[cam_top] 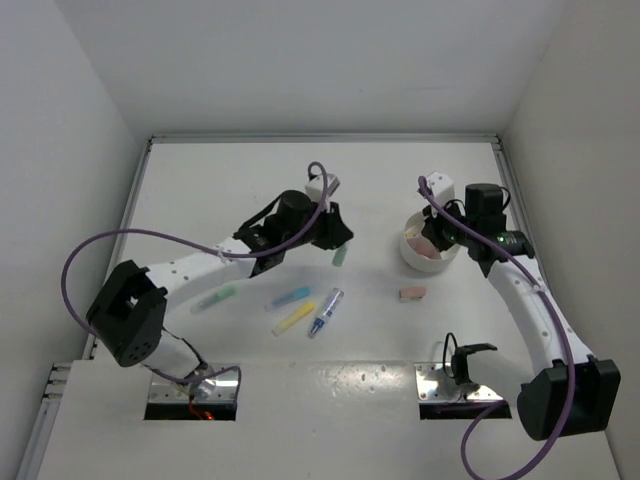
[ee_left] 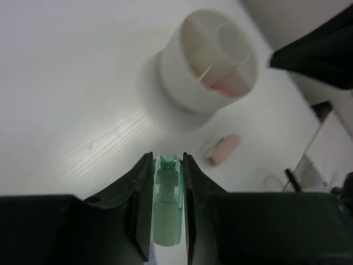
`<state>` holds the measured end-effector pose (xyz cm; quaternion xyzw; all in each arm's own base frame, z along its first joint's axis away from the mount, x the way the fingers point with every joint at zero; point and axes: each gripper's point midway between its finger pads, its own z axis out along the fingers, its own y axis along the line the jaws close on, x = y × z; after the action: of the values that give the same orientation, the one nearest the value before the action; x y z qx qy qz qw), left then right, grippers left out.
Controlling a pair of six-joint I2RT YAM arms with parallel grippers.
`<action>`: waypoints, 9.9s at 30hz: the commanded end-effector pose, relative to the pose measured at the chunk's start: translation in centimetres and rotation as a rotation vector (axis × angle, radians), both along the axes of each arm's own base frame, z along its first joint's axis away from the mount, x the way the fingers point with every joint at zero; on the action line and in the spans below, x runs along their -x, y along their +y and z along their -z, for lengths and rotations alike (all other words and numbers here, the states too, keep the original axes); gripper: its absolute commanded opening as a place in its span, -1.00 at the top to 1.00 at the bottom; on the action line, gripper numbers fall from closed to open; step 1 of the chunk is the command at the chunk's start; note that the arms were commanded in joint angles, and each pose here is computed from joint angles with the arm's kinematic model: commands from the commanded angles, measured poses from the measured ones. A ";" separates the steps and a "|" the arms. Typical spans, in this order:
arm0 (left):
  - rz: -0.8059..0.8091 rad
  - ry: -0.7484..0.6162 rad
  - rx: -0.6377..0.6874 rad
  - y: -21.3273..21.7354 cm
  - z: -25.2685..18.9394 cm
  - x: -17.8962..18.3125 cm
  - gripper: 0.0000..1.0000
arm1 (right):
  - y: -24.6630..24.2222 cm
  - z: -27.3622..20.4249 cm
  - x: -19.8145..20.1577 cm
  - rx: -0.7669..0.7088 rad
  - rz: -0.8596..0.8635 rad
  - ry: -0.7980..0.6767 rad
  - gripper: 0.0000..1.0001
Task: Sort the stationery into containers
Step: Place the stationery in the storage box, then pick up the pen from the center of the board, then place the pen in the storage box.
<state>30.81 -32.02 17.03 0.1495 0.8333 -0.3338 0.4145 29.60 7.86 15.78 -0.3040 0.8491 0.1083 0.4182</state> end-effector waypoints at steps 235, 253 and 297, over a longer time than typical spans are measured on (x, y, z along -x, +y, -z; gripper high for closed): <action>-0.454 0.001 -0.210 17.4 -2.1 4.6 0.18 | -8.5 -3.5 -11.8 -0.082 0.821 -0.734 1.00; -0.454 0.001 -0.210 17.4 -2.1 4.6 0.18 | -8.3 0.6 -12.4 -0.209 0.834 -0.622 0.91; -0.538 -0.036 -0.247 19.2 -2.6 4.2 0.18 | -3.3 -12.2 -12.1 -0.339 0.415 -0.857 -0.41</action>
<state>26.23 -13.67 18.48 -0.0053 0.8824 -0.1182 0.4553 41.72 0.92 20.48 0.0289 0.6862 -0.0283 0.7263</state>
